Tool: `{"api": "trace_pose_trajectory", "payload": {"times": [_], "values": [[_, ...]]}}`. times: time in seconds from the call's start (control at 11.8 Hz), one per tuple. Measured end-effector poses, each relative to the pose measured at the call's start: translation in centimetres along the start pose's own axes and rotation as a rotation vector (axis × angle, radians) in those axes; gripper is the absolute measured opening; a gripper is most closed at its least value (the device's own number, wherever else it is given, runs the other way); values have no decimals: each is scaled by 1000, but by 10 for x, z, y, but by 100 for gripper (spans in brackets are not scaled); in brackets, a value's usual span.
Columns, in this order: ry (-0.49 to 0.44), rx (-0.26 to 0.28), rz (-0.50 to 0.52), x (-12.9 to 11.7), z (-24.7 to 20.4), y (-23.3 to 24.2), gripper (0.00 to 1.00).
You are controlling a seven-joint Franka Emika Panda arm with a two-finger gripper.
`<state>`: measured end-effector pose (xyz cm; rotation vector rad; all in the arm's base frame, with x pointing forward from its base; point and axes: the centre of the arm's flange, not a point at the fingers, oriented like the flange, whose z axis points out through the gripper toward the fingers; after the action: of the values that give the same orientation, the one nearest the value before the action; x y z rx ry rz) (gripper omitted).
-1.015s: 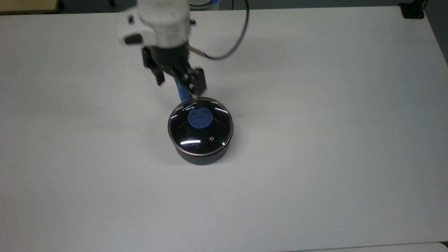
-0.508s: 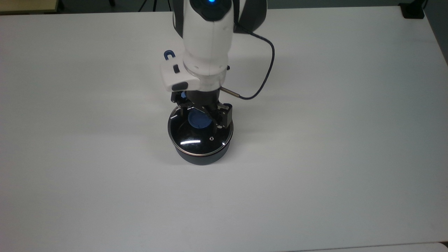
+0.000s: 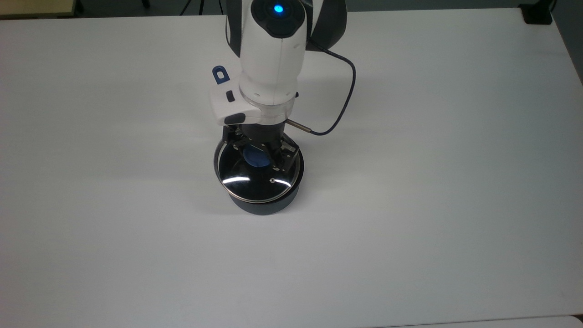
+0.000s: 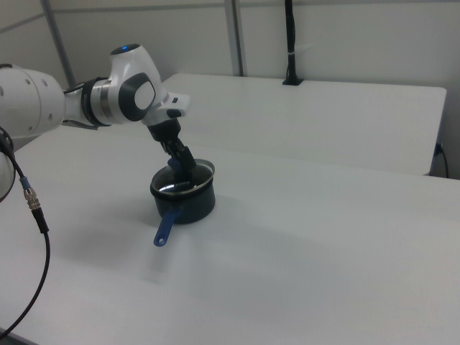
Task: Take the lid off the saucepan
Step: 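Close the gripper on the blue knob and lift the lid up, then carry the glass lid beside the saucepan and lower it to the table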
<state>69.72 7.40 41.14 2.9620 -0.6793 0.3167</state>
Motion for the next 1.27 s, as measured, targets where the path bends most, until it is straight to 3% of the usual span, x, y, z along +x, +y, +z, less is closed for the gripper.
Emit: {"api": "trace_pose_trajectory", "payload": {"times": [0.17,0.34,0.59,0.76,1.02,1.27], "values": [[33,19,-31,5,-27,6,48],[-12,-6,-152,-12,-78,30,48],[-207,21,-413,-92,-126,84,47],[-293,9,-492,-143,-97,89,44],[-304,10,-590,-198,-19,53,44],[-296,20,-537,-207,31,34,44]]}}
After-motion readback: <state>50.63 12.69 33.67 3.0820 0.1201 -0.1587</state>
